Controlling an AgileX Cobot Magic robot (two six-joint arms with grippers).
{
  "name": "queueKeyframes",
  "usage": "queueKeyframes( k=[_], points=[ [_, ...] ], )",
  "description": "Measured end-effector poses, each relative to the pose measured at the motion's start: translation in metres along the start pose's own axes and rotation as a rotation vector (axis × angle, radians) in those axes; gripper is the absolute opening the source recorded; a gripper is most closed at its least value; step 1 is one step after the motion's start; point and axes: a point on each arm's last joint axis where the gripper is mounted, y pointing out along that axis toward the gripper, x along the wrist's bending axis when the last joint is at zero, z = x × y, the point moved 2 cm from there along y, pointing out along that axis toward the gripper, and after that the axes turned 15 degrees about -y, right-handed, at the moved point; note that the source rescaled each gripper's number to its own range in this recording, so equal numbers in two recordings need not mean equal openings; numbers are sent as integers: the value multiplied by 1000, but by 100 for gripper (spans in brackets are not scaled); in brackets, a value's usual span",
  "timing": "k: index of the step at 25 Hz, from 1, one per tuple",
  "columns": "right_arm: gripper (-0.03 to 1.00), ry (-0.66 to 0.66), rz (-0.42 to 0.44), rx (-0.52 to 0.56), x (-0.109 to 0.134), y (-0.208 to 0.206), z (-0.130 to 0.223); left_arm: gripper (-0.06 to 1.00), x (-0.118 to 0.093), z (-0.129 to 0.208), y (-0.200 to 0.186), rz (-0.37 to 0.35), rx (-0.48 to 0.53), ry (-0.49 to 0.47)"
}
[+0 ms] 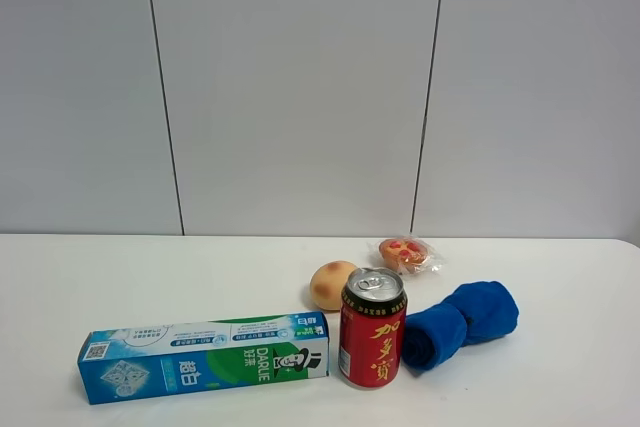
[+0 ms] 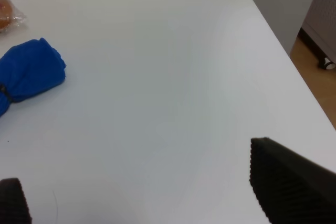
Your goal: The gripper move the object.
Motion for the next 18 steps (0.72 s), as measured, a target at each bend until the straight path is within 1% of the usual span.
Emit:
queueKeyframes(
  k=[18],
  points=[
    [100, 0, 0, 0, 0, 0, 0, 48, 0, 0, 0, 0, 0, 0]
  ],
)
